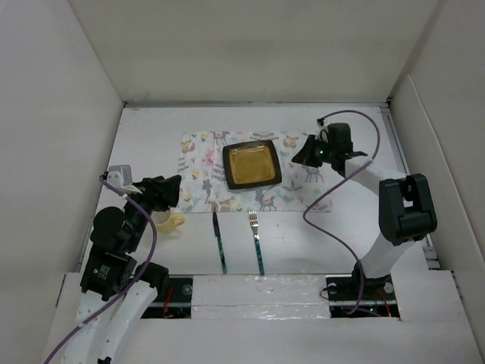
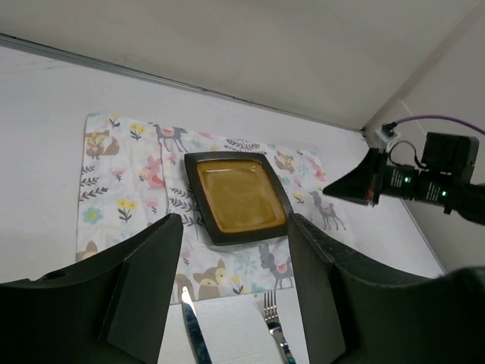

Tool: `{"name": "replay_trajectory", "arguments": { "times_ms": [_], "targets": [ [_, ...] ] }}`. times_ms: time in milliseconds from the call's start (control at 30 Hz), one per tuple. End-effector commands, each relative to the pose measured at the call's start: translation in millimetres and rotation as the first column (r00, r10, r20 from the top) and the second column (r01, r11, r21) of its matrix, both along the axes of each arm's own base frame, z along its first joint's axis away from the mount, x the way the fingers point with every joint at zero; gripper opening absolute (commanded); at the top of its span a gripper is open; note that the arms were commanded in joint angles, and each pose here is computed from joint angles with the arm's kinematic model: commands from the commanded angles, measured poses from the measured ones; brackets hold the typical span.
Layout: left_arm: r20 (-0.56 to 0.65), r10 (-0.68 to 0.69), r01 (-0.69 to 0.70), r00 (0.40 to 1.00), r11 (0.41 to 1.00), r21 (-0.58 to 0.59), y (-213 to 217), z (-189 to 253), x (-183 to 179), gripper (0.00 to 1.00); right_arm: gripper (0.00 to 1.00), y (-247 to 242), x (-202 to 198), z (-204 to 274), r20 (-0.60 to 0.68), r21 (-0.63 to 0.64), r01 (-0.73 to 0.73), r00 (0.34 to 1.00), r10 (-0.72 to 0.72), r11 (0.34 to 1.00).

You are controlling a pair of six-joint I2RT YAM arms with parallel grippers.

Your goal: Set the dinner table for one person

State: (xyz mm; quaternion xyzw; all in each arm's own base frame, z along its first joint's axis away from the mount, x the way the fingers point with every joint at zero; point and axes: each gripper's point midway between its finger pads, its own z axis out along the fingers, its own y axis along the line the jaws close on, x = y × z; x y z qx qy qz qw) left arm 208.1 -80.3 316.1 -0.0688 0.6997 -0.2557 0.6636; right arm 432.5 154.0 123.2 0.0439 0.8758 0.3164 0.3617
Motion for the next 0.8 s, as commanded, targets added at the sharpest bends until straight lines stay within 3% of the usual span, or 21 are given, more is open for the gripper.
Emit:
{"name": "replay_trajectory", "arguments": {
  "times_ms": [0, 33, 167, 767],
  "targets": [
    [0.028, 0.012, -0.013, 1.000, 1.000, 0.006, 1, 7, 8, 0.54, 0.15, 53, -14, -5, 0.094, 0.091, -0.161, 0.984, 0.152, 0.983],
    [0.031, 0.017, -0.017, 0.999, 1.000, 0.005, 2, 7, 8, 0.54, 0.27, 60, -14, -9, 0.098, 0.093, -0.176, 0.981, 0.166, 0.980],
    [0.010, 0.021, -0.022, 1.000, 1.000, 0.012, 1, 3, 13, 0.54, 0.34, 81, -8, -16, 0.103, 0.144, -0.202, 0.977, 0.189, 0.969],
    [-0.017, 0.031, -0.030, 0.999, 0.999, 0.023, 1, -3, 20, 0.54, 0.36, 64, -1, -63, 0.015, 0.085, -0.148, 0.989, 0.147, 0.985]
  ]
}}
